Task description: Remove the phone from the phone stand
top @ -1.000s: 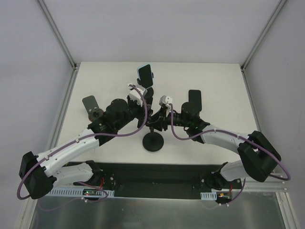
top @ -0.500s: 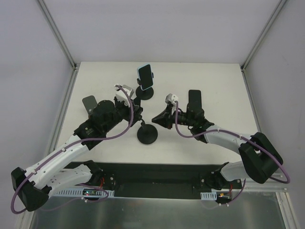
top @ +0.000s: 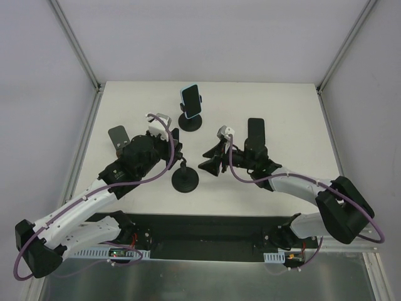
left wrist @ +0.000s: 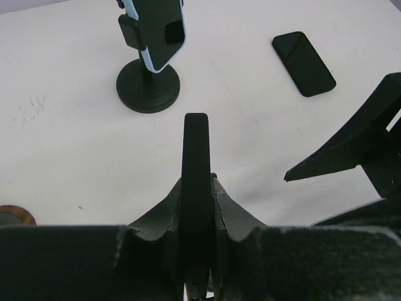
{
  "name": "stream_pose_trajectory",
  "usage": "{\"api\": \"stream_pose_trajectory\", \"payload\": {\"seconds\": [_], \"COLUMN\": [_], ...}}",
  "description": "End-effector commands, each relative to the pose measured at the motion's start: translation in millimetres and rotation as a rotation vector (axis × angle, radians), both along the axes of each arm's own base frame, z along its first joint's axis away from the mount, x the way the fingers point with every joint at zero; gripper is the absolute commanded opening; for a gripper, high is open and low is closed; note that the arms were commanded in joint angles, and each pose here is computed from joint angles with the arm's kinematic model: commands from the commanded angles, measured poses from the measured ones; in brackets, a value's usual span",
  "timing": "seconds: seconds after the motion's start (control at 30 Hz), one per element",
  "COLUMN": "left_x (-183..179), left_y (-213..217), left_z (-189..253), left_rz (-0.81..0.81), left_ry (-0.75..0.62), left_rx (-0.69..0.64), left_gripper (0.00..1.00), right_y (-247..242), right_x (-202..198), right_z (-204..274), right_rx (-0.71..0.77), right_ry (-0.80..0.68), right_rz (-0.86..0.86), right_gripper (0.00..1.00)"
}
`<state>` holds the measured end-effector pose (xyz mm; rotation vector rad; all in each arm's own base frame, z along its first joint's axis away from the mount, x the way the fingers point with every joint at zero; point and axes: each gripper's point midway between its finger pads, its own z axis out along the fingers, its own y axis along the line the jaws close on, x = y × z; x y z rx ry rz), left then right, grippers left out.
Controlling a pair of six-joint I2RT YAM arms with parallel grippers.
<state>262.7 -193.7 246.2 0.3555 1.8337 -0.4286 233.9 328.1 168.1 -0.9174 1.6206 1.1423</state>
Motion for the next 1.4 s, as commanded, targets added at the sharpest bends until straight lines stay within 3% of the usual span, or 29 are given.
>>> {"api": "stream_pose_trajectory", "payload": {"seconds": [0.0,0.17,0.53,0.63,0.73,0.77,0.83,0.87,1.17,1.37], "left_x": [7,4,3,4,6,7,10,13,18,32], "left_y": [-16,-32,-52,-54,-55,-54,-52,-49,-50,-36], "left_z": [28,34,33,33,34,34,38,39,44,56], "left_rz": [0.049,0.034,0.012,0.011,0.016,0.025,0.037,0.054,0.07,0.117], "left_ry": [-0.049,-0.049,-0.038,-0.039,-0.047,-0.053,-0.083,-0.097,-0.125,-0.227], "left_rx": [-0.133,-0.148,-0.161,-0.168,-0.18,-0.179,-0.18,-0.174,-0.182,-0.144], "left_gripper": [0.0,0.0,0.0,0.0,0.0,0.0,0.0,0.0,0.0,0.0], "right_y": [10,30,57,60,62,62,63,63,63,70], "right_x": [-18,-35,-18,-14,-17,-19,-25,-27,-38,-69], "right_z": [27,25,11,7,7,4,3,2,-9,-17], "right_rx": [0.061,0.07,0.068,0.064,0.067,0.063,0.063,0.06,-0.016,-0.057], "right_ry": [-0.095,-0.127,-0.156,-0.168,-0.171,-0.164,-0.165,-0.164,-0.18,-0.201], "right_rz": [0.041,0.086,0.054,0.046,0.07,0.086,0.115,0.123,0.206,0.318], "right_gripper": [0.66,0.81,0.8,0.71,0.5,0.3,0.14,0.01,0.01,0.01]}}
